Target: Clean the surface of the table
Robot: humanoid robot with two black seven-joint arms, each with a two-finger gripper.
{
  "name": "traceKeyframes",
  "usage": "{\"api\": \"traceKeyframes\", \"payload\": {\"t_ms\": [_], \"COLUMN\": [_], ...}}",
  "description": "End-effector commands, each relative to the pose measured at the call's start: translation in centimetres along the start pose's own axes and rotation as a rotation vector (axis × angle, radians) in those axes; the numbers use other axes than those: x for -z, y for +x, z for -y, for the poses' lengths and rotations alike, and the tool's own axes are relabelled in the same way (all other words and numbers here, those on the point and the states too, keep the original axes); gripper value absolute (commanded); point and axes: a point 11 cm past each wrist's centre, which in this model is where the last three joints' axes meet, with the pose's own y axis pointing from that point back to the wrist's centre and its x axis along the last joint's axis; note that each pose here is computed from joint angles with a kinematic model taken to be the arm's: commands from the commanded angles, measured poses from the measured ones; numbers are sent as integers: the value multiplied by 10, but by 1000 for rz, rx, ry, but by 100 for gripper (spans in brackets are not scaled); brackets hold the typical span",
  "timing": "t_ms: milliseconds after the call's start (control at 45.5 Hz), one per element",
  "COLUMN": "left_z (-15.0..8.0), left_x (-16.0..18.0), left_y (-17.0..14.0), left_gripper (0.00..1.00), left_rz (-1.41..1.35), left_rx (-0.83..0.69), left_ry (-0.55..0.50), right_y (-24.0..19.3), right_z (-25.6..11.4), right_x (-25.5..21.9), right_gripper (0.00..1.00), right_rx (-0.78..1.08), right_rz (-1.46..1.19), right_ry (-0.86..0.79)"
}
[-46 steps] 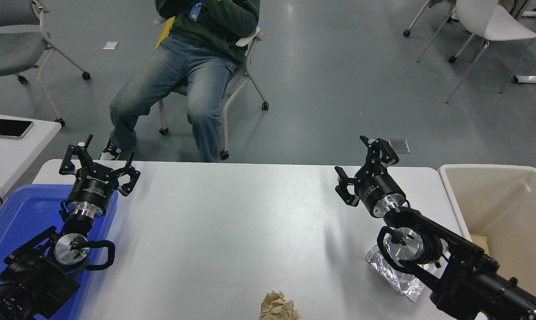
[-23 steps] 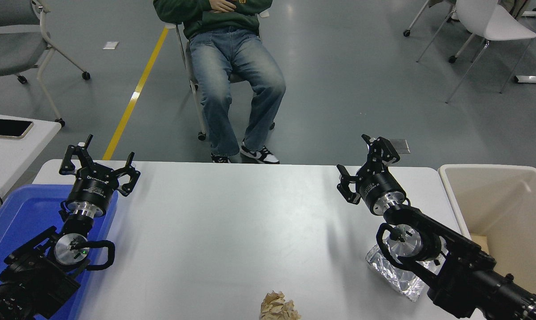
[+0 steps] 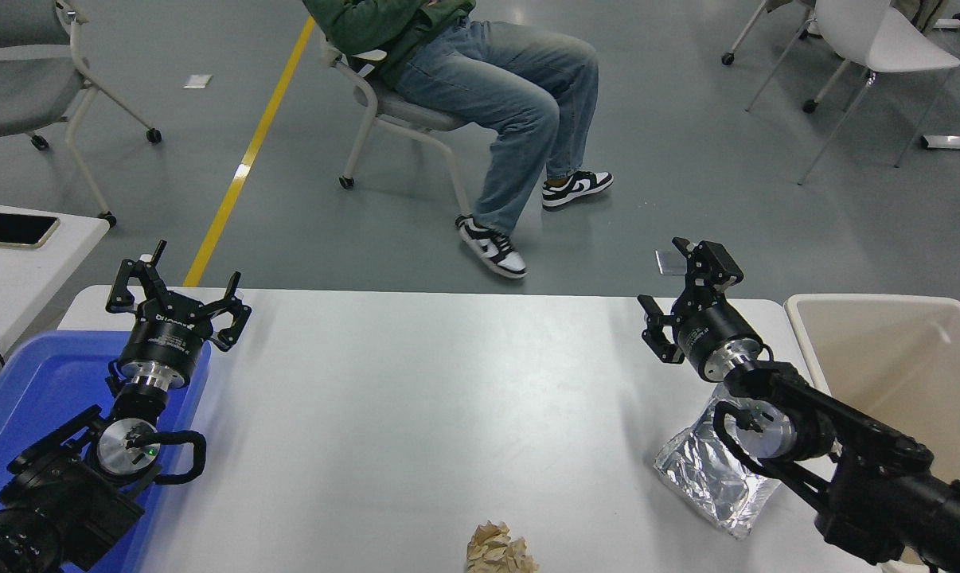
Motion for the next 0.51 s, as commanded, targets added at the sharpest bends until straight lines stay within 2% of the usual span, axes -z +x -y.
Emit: {"api": "traceKeyframes", "payload": {"t_ms": [0,220,484], "left_z": [0,0,0], "left_x": [0,0,0], "left_y": [0,0,0], "left_gripper": [100,100,100], "left_rz": [-1,-1,-1], "left_rx": [1,1,1], "left_ry": [1,1,1], "right_y": [25,45,86], "right_z": [-11,-26,-54], "right_x": [7,10,38], "right_gripper": [100,100,100], "right_rx": [62,111,172], "right_rz": [-261,-408,-697], "right_ry": [-45,-107,-173]}}
